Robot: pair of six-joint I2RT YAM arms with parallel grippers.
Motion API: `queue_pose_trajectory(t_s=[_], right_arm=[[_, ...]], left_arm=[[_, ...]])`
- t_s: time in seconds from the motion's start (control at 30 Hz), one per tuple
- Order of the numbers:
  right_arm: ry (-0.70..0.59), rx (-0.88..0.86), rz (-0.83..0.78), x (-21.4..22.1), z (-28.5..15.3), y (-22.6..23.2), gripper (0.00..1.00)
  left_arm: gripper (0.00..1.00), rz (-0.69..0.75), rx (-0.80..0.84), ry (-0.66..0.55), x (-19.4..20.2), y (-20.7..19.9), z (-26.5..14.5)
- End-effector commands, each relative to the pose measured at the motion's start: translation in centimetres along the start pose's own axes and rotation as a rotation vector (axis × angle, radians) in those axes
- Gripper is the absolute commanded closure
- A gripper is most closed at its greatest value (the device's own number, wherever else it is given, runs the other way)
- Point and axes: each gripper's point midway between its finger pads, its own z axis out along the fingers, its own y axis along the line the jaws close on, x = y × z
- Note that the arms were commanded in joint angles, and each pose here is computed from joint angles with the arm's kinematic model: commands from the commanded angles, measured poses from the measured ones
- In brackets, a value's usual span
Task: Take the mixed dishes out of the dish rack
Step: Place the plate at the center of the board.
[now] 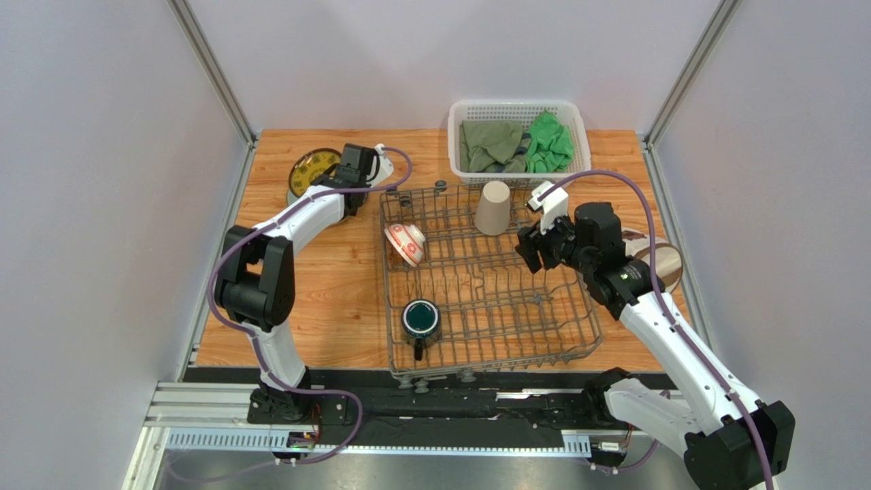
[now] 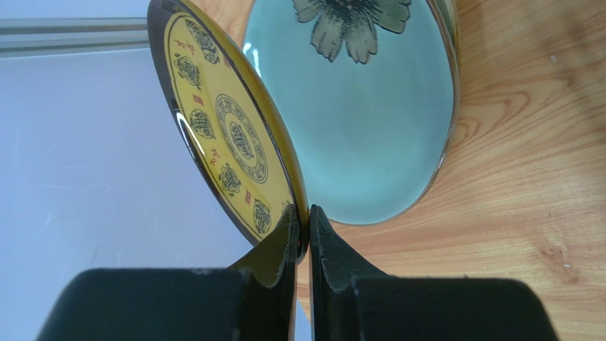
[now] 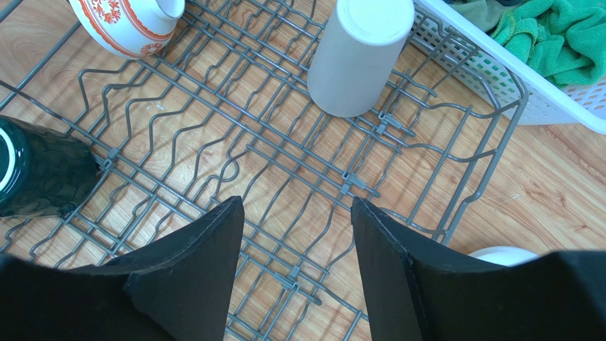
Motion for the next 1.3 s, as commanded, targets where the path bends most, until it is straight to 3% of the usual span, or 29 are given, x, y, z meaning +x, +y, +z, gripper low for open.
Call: queue_pose_trajectory(t_s=[0.0,0.57,1.13,1.27], right_arm=[[-0.051,-0.013,-0.017,-1.5,-0.6,0.2,0.37],[-0.044,-0.024,-0.022,-1.3,-0.5,0.4,0.37],[-0.048,-0.028,-0.023,-1.4,-0.7,0.4,0.37],[-0.048,-0.029,-0.023,-1.4,-0.7,0.5,0.37]], left_arm=[[1.00,-0.004,-0.031,-0.013,-1.2,1.0,1.1],[1.00,0.016,0.093,0.050,0.0,-2.6,4.1],[1.00,0.027,0.104,0.124,1.5,-3.1,5.8],[0.93,0.024,0.104,0.123,1.5,-3.0,5.9]])
